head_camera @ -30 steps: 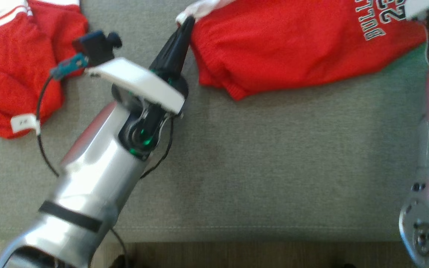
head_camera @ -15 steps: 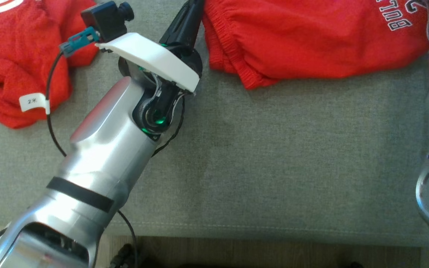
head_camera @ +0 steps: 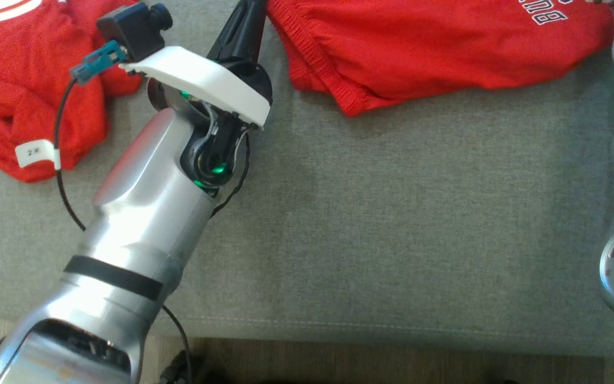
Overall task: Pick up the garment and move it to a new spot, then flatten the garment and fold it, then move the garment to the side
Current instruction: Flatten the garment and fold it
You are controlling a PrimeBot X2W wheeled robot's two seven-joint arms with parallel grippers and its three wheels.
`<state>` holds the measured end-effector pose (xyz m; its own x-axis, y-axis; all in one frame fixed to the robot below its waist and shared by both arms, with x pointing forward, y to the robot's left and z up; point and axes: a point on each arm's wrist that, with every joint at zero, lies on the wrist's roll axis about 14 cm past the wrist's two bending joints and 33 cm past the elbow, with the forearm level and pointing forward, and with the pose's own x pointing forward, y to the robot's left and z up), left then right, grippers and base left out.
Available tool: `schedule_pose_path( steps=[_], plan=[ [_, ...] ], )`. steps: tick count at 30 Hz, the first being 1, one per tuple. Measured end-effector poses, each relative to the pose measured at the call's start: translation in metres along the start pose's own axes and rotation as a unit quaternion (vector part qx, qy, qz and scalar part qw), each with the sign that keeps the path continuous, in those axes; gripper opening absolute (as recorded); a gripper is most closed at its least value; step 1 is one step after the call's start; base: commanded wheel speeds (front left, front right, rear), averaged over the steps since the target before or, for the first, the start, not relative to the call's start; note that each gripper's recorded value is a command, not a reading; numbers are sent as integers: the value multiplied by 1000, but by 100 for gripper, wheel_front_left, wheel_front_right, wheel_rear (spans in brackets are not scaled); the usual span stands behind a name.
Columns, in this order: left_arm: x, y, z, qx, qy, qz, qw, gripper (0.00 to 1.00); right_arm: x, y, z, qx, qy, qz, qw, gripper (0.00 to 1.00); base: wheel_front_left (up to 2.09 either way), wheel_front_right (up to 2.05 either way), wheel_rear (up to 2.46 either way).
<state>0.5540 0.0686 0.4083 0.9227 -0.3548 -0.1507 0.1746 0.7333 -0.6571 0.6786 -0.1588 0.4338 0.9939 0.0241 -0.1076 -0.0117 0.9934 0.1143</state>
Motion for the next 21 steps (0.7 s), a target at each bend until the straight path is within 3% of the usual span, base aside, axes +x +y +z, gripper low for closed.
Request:
schedule_pose_path(
  steps=[1,2,4,5,6,7,8,9,10,16,21],
  plan=[
    [-1,2,1,1,-3,5,1000,13,0,2,-1,0,2,2,1000,0,0,0,0],
    [-2,4,2,3,-4,8,1000,13,0,5,-1,0,2,5,1000,0,0,0,0],
    [-4,6,2,7,-4,12,1000,31,2,8,-1,0,1,8,1000,0,0,0,0],
    [-4,7,2,9,-4,13,1000,52,4,10,-1,2,1,9,1000,0,0,0,0],
    [-4,9,1,8,-5,15,1000,100,5,11,-2,3,1,10,1000,0,0,0,0],
    [-3,10,1,8,-6,17,1000,100,7,12,-4,4,2,11,1000,0,0,0,0],
    [-3,11,2,9,-8,18,1000,100,7,13,-7,5,4,12,1000,25,0,0,0],
    [-2,12,3,12,-9,19,1000,100,8,14,-9,5,5,13,1000,83,0,0,0],
    [-2,13,4,16,-10,19,1000,100,9,15,-11,6,6,13,1000,100,0,0,0],
    [-8,8,17,67,-31,12,997,100,5,16,-7,4,10,16,1000,100,0,0,0],
    [-28,-6,29,128,-64,1,990,100,-12,7,-36,-2,106,14,994,100,0,0,0]
  ],
)
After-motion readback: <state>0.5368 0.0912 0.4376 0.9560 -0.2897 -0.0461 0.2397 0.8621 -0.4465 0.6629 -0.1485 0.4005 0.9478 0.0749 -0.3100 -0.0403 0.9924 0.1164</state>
